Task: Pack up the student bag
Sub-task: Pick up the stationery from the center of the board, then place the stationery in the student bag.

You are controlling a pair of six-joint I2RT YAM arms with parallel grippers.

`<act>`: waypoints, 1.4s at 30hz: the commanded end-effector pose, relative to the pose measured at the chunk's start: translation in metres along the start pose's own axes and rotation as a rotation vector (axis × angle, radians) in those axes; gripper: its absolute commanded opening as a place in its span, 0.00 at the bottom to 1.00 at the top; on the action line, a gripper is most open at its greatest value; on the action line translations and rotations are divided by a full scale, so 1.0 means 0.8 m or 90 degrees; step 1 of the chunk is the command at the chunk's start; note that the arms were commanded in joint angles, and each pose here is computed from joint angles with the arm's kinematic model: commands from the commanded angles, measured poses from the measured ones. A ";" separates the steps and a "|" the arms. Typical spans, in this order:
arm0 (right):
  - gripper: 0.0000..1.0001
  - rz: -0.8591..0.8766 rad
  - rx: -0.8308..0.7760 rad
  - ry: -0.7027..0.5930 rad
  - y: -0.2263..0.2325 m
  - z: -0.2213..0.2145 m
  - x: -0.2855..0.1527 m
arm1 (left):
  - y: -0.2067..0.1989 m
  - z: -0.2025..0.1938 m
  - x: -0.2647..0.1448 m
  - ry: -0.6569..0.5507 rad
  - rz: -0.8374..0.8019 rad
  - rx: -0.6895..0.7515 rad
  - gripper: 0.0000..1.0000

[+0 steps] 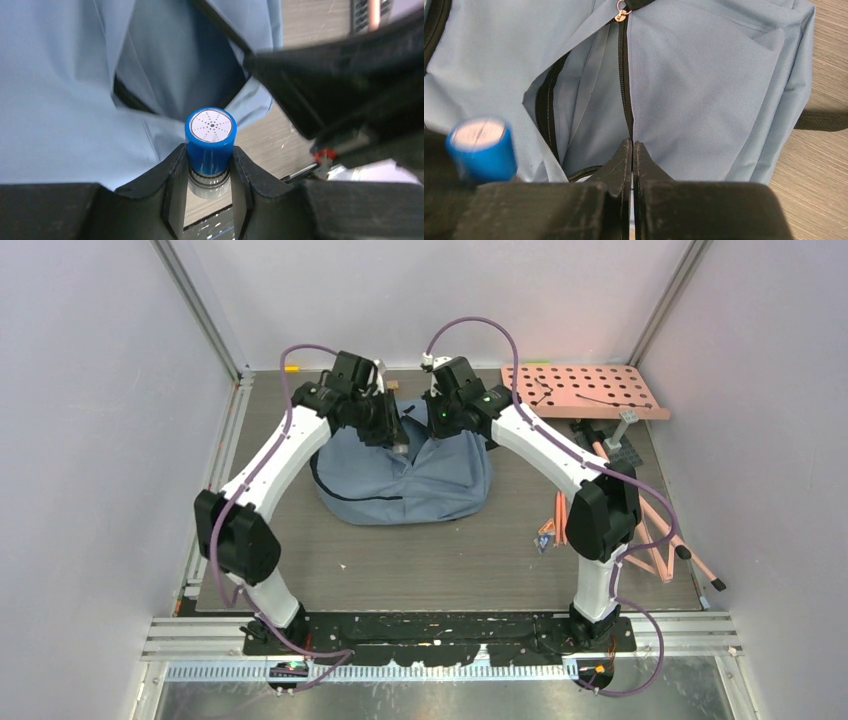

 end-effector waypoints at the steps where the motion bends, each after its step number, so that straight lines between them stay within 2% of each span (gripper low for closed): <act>1: 0.00 0.017 -0.040 -0.065 -0.004 0.041 -0.051 | -0.021 0.062 0.011 -0.032 -0.097 -0.005 0.22; 6: 0.00 0.028 -0.046 -0.071 -0.004 0.047 -0.050 | -0.008 0.082 0.047 -0.016 -0.095 0.004 0.21; 17: 0.01 0.032 -0.032 -0.063 -0.005 0.049 -0.039 | 0.000 0.060 0.094 0.047 -0.101 -0.022 0.22; 21: 0.01 0.031 -0.028 -0.058 -0.006 0.047 -0.036 | -0.004 0.044 0.109 0.074 -0.112 -0.032 0.27; 24: 0.00 0.028 -0.023 -0.059 -0.008 0.050 -0.035 | -0.007 0.038 0.113 0.086 -0.114 -0.028 0.38; 28: 0.00 0.026 -0.011 -0.059 -0.011 0.052 -0.032 | -0.008 0.048 0.109 0.067 -0.106 -0.010 0.58; 31: 0.00 0.027 -0.005 -0.059 -0.012 0.053 -0.030 | -0.010 0.055 0.104 0.055 -0.103 0.005 0.67; 33: 0.01 0.027 -0.003 -0.055 -0.012 0.052 -0.028 | -0.012 0.060 0.097 0.042 -0.102 0.017 0.69; 38: 0.01 0.021 0.004 -0.046 -0.017 0.047 -0.021 | -0.013 0.090 0.060 -0.048 -0.080 0.072 0.70; 42: 0.00 0.018 0.015 -0.034 -0.022 0.040 -0.014 | 0.005 0.108 0.036 -0.103 -0.056 0.069 0.72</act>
Point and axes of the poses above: each gripper's point midway between its finger pads, its own x axis out along the fingers, its own y axis along the line the jaws close on, z = x × y, the point moved 1 cm from there along -x, back along the fingers, and after that the axes turned 6 degrees about -x, right-handed, at the moved point
